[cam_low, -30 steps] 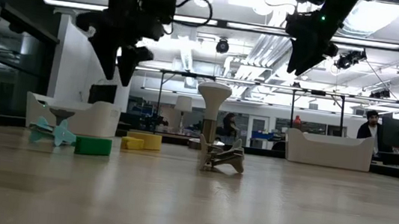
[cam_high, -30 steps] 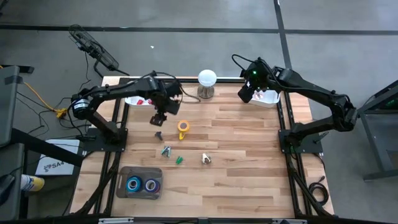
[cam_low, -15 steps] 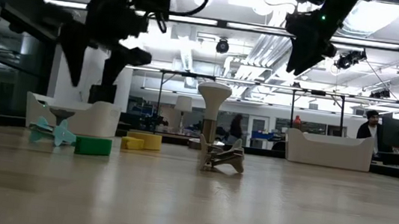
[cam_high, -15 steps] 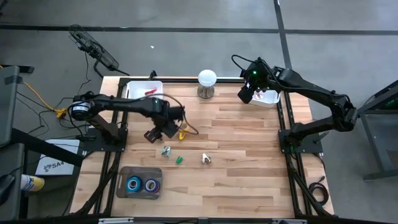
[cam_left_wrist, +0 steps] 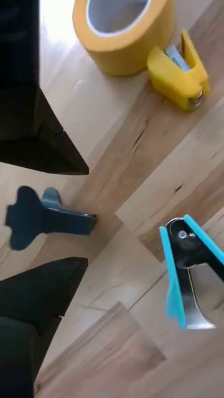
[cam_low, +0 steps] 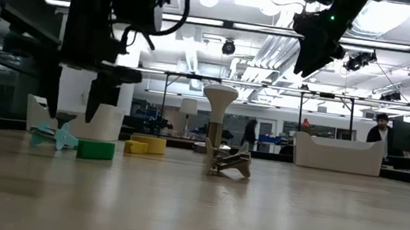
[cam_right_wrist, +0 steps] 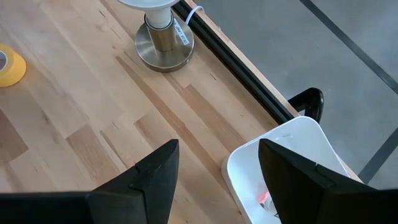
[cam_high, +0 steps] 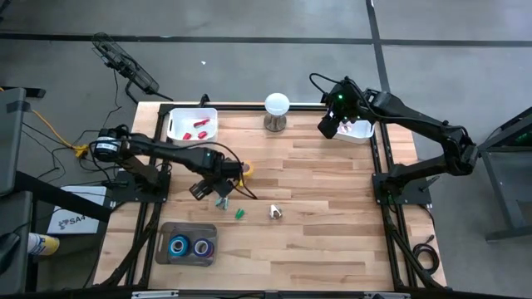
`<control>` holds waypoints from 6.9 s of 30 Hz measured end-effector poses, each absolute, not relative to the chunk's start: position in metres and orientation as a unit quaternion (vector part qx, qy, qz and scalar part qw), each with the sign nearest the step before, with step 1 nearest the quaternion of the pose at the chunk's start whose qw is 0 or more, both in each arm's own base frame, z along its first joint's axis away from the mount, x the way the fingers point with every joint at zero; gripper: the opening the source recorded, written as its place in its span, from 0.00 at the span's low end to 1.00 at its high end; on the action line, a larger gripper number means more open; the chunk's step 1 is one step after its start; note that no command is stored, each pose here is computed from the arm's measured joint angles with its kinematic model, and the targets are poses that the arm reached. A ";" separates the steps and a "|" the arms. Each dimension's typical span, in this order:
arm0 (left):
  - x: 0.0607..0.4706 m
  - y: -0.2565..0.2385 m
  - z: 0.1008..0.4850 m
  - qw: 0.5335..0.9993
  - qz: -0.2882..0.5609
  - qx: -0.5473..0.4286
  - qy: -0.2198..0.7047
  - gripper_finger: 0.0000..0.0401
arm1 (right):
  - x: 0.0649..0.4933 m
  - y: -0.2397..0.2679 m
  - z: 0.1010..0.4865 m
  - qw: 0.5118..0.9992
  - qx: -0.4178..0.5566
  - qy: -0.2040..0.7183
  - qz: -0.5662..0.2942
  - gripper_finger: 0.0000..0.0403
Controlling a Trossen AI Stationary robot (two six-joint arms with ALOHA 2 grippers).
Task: Pick and place Stapler, Stapler remover, tape
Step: Put the black staple remover into the right white bin
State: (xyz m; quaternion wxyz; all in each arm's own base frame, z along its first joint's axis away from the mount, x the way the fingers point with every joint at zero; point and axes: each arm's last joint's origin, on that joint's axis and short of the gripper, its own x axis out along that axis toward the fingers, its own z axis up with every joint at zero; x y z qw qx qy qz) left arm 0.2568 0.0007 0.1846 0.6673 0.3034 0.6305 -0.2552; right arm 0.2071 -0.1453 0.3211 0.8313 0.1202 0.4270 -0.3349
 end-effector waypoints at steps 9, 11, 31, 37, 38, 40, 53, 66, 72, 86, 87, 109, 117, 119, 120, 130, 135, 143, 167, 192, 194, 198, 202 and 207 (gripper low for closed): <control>0.250 0.002 0.166 0.663 -0.238 0.321 0.633 0.56 | 0.207 -0.145 0.321 0.831 0.121 0.427 -0.335 0.53; 0.249 0.003 0.163 0.664 -0.234 0.324 0.632 0.55 | 0.207 -0.145 0.321 0.831 0.121 0.427 -0.335 0.53; 0.235 0.003 0.145 0.659 -0.220 0.297 0.656 0.32 | 0.207 -0.145 0.321 0.832 0.132 0.423 -0.333 0.53; 0.238 0.003 0.148 0.673 -0.188 0.269 0.662 0.32 | 0.208 -0.144 0.321 0.837 0.139 0.422 -0.319 0.53; 0.240 0.003 0.149 0.679 -0.180 0.267 0.660 0.32 | 0.208 -0.144 0.321 0.838 0.140 0.422 -0.318 0.53; 0.248 0.004 0.155 0.698 -0.159 0.265 0.646 0.32 | 0.208 -0.144 0.321 0.838 0.140 0.422 -0.317 0.53; 0.297 0.011 0.225 0.777 -0.019 0.289 0.558 0.32 | 0.212 -0.141 0.322 0.868 0.135 0.416 -0.237 0.53; 0.337 0.051 0.364 0.898 0.138 0.267 0.321 0.32 | 0.237 -0.122 0.334 0.935 0.044 0.342 -0.083 0.53; 0.337 0.062 0.426 0.930 0.185 0.257 0.187 0.32 | 0.248 -0.115 0.343 0.955 0.009 0.291 -0.061 0.53; 0.336 0.059 0.469 0.967 0.140 0.213 0.016 0.32 | 0.270 -0.104 0.390 0.998 -0.049 0.040 -0.023 0.53; 0.336 0.059 0.469 0.969 0.135 0.209 0.013 0.32 | 0.271 -0.104 0.391 0.998 -0.051 0.036 -0.024 0.53; 0.338 0.057 0.462 0.982 0.107 0.157 0.018 0.32 | 0.254 -0.093 0.410 0.999 -0.026 -0.011 0.039 0.53; 0.338 0.057 0.463 0.982 0.101 0.157 0.010 0.32 | 0.256 -0.091 0.414 0.998 -0.028 -0.032 0.045 0.53; 0.338 0.057 0.463 0.982 0.101 0.157 0.010 0.32 | 0.256 -0.091 0.415 0.998 -0.029 -0.035 0.047 0.53; 0.338 0.057 0.463 0.982 0.101 0.157 0.010 0.32 | 0.256 -0.090 0.414 0.998 -0.029 -0.035 0.047 0.52; 0.339 0.057 0.463 0.983 0.096 0.157 0.009 0.32 | 0.259 -0.090 0.412 0.998 -0.028 -0.032 0.050 0.43; 0.338 0.057 0.463 0.983 0.096 0.155 0.009 0.32 | 0.265 -0.089 0.408 0.998 -0.024 -0.025 0.055 0.38; 0.339 0.057 0.462 0.983 0.095 0.156 0.010 0.32 | 0.267 -0.089 0.407 0.998 -0.025 -0.026 0.055 0.31; 0.338 0.057 0.465 0.981 0.110 0.157 0.002 0.46 | 0.267 -0.092 0.403 1.000 -0.003 -0.003 0.030 0.10; 0.274 0.059 0.471 0.930 0.296 0.149 0.155 0.65 | 0.205 -0.157 0.332 0.872 0.104 0.351 -0.325 0.10; 0.273 0.059 0.465 0.926 0.297 0.144 0.183 0.65 | 0.194 -0.165 0.321 0.848 0.127 0.372 -0.355 0.10; 0.271 0.059 0.458 0.920 0.298 0.135 0.217 0.65 | 0.174 -0.181 0.292 0.809 0.182 0.392 -0.398 0.10; 0.269 0.058 0.453 0.917 0.299 0.118 0.238 0.65 | 0.155 -0.193 0.265 0.778 0.233 0.388 -0.436 0.10; 0.267 0.058 0.449 0.914 0.301 0.097 0.254 0.65 | 0.139 -0.200 0.237 0.756 0.277 0.376 -0.458 0.10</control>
